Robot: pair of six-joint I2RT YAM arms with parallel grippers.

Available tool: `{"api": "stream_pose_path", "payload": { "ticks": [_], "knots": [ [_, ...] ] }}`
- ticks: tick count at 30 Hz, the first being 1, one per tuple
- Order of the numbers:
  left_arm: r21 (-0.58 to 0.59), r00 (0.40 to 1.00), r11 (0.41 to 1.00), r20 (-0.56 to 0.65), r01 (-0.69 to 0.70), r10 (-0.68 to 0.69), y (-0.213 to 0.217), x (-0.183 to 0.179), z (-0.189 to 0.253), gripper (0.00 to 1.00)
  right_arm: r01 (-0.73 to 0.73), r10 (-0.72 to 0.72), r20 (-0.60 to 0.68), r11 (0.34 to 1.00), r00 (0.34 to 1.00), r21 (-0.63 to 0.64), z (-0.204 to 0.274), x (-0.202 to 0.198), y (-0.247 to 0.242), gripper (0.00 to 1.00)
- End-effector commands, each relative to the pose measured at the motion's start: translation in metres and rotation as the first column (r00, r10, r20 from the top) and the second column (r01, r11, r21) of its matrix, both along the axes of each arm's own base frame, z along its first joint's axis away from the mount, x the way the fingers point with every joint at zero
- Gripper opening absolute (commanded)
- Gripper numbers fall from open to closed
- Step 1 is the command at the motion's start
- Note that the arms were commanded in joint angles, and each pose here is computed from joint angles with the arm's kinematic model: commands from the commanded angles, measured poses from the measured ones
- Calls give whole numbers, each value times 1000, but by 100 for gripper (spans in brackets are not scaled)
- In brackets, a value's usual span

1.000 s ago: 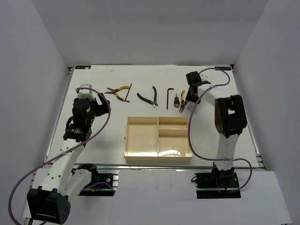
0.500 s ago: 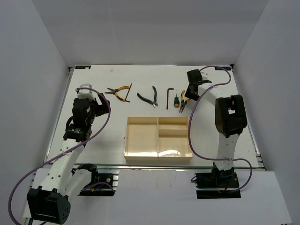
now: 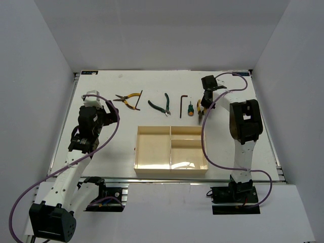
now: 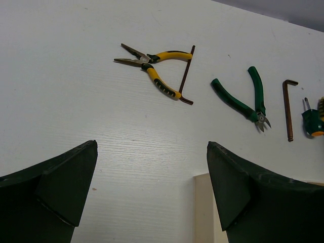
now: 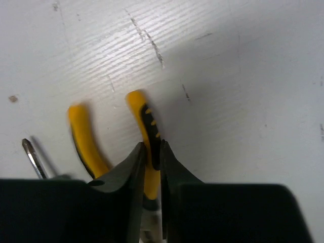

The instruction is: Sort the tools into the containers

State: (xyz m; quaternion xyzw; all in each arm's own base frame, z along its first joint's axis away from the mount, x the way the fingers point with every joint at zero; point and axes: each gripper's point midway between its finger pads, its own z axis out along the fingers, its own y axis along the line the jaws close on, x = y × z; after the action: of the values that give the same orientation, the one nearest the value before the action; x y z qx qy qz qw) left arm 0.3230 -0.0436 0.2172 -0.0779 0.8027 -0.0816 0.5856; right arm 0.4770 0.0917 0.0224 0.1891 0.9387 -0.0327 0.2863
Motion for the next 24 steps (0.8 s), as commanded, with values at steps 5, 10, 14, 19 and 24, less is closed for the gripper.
{"api": "stream_pose_path", "payload": {
  "ticks": [5,10,14,19,24],
  "knots": [
    [-16,999,1000,37,17,-16,-5,2,19,98,37,-37,0,999,999,-33,10,2,-18,0],
    [-19,999,1000,37,22,-21,-6,2,19,98,88,-83,53,992,995,-86,34,4,-40,0],
    [-19,999,1000,35,24,-23,-6,2,18,98,102,-89,146,991,985,-83,74,6,-47,0],
    [-16,999,1000,31,21,-20,-6,3,17,98,69,-59,241,997,969,-31,121,2,-35,0],
    [-19,999,1000,29,22,-21,-6,3,17,98,27,-39,313,999,949,41,151,-13,-30,0]
  ]
}}
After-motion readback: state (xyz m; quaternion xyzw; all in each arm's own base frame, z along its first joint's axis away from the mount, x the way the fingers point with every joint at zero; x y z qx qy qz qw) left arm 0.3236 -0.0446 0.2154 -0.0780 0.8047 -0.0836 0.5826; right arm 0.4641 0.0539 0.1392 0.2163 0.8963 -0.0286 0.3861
